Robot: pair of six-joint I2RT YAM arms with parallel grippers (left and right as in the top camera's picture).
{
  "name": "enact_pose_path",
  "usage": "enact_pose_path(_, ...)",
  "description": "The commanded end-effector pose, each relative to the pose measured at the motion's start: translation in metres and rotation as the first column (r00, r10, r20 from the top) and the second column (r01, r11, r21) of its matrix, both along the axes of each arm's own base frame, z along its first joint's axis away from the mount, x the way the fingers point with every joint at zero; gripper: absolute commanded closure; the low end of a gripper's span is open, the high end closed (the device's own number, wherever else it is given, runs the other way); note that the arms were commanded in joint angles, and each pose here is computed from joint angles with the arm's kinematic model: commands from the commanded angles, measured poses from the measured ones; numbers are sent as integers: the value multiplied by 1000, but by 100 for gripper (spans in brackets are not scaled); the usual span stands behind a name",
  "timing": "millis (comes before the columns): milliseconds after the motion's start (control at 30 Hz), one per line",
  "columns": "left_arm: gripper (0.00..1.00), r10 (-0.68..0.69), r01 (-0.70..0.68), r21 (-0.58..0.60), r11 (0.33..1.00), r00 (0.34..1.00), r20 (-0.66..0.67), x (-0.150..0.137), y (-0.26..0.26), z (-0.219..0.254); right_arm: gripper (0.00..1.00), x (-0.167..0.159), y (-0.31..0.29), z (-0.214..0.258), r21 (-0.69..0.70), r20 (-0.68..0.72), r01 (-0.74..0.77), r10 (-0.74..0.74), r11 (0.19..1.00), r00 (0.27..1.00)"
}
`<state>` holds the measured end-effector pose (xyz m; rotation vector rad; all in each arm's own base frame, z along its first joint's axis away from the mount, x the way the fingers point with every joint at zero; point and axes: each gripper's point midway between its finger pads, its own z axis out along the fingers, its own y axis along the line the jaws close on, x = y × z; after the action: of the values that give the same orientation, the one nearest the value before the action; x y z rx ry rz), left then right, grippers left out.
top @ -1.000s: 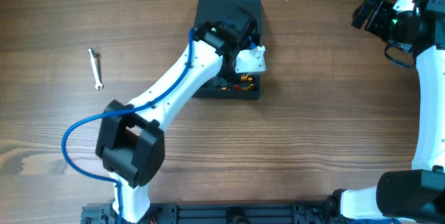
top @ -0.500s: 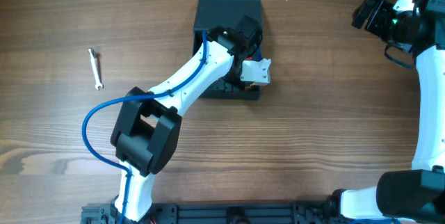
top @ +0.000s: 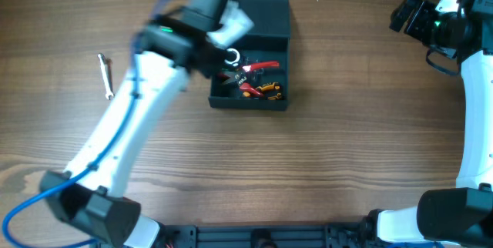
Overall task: Pack container
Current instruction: 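Carry the screwdriver into the box, release, and withdraw left gripper, then move the left gripper to the silver wrench and grasp it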
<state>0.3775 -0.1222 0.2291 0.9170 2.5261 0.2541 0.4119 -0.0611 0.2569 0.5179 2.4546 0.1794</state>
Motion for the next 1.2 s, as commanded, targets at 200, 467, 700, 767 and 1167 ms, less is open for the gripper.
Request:
enact_pose_path(200, 20, 676, -683, -147, 715, 730, -100, 12, 161, -18, 0, 2, 1, -7, 16, -15, 3, -3, 1000, 1000)
enact_pose_path(467, 24, 846, -891, -130, 435, 454, -280, 12, 273, -97, 0, 2, 1, -7, 16, -15, 4, -4, 1000, 1000)
enact_pose_path(700, 31, 859, -922, -103, 374, 386, -337, 36, 291, -174, 0, 2, 1, -7, 16, -15, 3, -3, 1000, 1000)
enact_pose_path(767, 34, 817, -896, -138, 422, 442, -371, 47, 283, -192, 0, 2, 1, -7, 16, -15, 3, -3, 1000, 1000)
enact_pose_path(1167, 36, 736, -793, -224, 567, 609, -294, 87, 274, -206, 0, 2, 1, -7, 16, -15, 3, -3, 1000, 1000)
